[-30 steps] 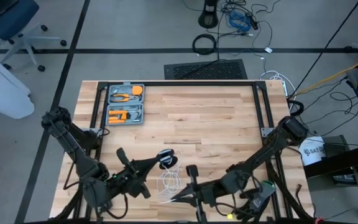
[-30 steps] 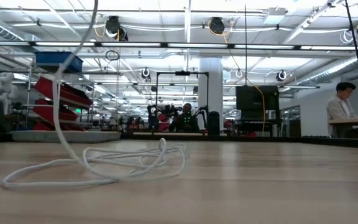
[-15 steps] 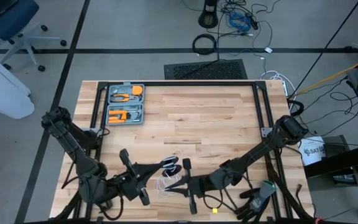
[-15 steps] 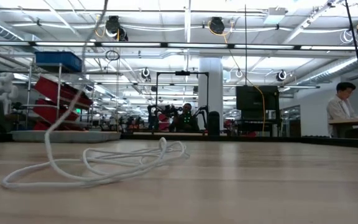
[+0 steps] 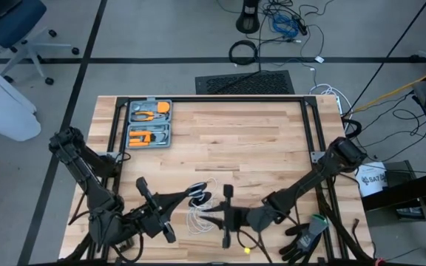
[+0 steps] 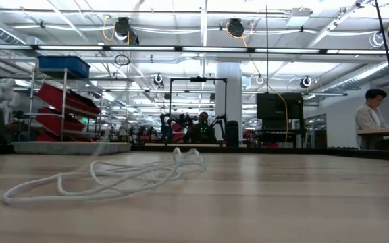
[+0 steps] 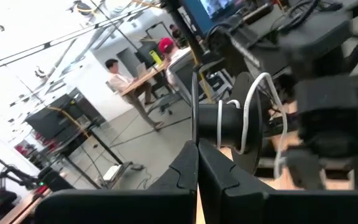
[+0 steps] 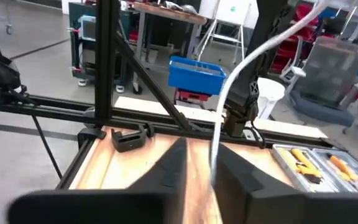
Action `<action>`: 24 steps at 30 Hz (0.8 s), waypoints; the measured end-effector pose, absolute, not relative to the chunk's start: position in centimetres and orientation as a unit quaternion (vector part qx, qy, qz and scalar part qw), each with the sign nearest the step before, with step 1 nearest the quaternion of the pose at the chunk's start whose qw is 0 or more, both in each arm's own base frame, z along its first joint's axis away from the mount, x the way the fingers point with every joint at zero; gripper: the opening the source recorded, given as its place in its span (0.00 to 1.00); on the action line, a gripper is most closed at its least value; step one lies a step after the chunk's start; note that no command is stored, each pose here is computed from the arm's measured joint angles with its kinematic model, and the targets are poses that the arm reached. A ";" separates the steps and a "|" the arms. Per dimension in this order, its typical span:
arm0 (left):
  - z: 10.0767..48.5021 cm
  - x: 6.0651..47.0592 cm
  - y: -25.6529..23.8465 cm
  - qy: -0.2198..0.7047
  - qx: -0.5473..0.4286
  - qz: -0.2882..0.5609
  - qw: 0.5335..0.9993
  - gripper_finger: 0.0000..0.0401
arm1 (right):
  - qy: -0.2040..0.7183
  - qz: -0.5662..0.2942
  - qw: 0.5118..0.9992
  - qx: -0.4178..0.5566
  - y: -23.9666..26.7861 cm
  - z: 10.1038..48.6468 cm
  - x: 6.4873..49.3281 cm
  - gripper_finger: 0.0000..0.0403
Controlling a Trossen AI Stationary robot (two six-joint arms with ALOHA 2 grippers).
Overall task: Coil cords
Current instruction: Uncoil the white wire from the spool
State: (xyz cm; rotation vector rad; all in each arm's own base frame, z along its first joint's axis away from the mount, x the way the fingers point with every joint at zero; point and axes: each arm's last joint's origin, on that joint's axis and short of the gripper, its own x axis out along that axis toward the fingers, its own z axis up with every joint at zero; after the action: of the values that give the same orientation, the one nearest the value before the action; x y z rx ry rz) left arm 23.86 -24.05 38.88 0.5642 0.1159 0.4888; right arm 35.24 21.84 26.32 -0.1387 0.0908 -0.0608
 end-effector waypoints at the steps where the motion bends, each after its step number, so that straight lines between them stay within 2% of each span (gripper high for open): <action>1: 38.9 23.9 -24.0 0.057 0.276 0.239 0.929 0.00 | 0.042 -0.036 0.996 -0.074 22.2 26.6 34.9 0.19; 6: 38.9 23.9 -24.0 0.058 0.276 0.240 0.929 0.00 | 0.025 -0.078 0.993 -0.090 23.7 28.3 32.6 0.35; 11: 38.9 23.9 -24.0 0.058 0.276 0.240 0.929 0.00 | 0.004 -0.105 0.990 -0.096 25.1 29.6 30.8 0.42; 19: 38.9 23.9 -24.0 0.057 0.275 0.241 0.929 0.00 | -0.061 -0.096 0.986 -0.119 25.1 31.4 30.5 0.38; 24: 38.9 23.9 -24.0 0.057 0.275 0.239 0.929 0.00 | -0.069 -0.091 0.985 -0.126 24.5 31.6 31.1 0.34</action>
State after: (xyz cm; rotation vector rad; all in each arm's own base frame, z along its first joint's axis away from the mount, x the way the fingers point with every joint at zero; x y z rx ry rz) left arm 23.94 -23.98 38.88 0.5639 0.1160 0.4896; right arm 31.06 24.52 31.57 -0.2530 -0.1391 -0.1837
